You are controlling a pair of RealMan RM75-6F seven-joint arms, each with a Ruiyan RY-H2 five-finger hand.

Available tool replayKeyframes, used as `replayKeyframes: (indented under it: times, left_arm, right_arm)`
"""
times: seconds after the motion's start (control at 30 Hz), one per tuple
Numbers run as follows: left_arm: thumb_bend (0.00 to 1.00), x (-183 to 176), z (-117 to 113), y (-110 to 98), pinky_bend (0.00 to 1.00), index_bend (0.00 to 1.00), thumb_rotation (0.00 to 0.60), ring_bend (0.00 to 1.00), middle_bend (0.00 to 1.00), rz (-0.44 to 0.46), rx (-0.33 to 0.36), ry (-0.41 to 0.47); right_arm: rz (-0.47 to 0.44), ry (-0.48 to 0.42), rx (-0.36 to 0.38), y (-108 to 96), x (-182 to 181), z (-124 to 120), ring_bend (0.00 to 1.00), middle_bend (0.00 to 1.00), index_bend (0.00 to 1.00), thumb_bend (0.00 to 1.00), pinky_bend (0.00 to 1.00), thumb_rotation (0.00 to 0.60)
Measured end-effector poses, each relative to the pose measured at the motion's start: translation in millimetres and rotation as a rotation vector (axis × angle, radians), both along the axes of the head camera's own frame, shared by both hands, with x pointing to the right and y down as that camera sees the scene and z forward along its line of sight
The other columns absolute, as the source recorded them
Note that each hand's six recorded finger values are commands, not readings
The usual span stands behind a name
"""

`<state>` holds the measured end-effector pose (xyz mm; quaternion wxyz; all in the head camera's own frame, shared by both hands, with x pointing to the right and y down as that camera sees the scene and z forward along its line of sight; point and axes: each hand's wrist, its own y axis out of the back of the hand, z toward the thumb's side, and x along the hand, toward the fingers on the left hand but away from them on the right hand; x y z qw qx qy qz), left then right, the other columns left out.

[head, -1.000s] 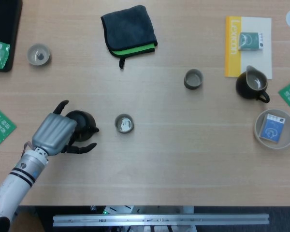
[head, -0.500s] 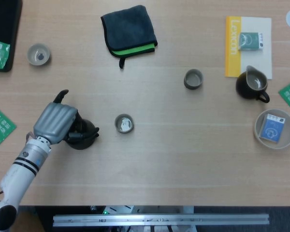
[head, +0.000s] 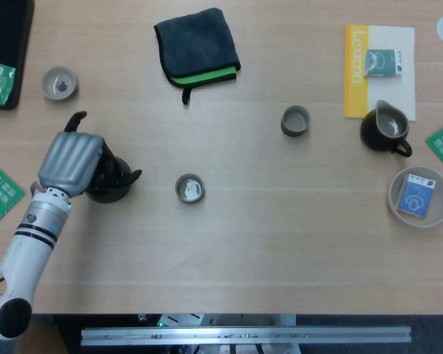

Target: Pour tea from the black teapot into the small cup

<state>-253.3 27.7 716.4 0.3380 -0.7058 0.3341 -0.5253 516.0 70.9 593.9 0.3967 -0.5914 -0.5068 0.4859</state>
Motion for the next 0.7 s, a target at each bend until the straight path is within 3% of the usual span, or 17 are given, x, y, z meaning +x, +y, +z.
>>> replayKeyframes:
  times: [0.27,0.47,0.7]
  left_arm:
    - [0.27,3,-8,-15,0.1,1.0,0.238,0.94,1.0,-0.038,0.067,0.006]
    - [0.32,5,-11,-25,0.12,1.0,0.358,0.96,1.0,-0.063,0.106,0.002]
    - [0.36,6,-10,-29,0.13,1.0,0.376,0.96,1.0,-0.081,0.123,0.004]
  right_arm:
    - [0.007,-0.002,0.003,1,2,-1,0.0,0.19,0.24,0.05,0.0,0.6]
    - [0.012,-0.003,0.006,3,4,-2,0.0,0.19,0.24,0.05,0.0,0.6]
    - [0.016,-0.002,0.006,3,5,-2,0.0,0.19,0.24,0.05,0.0,0.6]
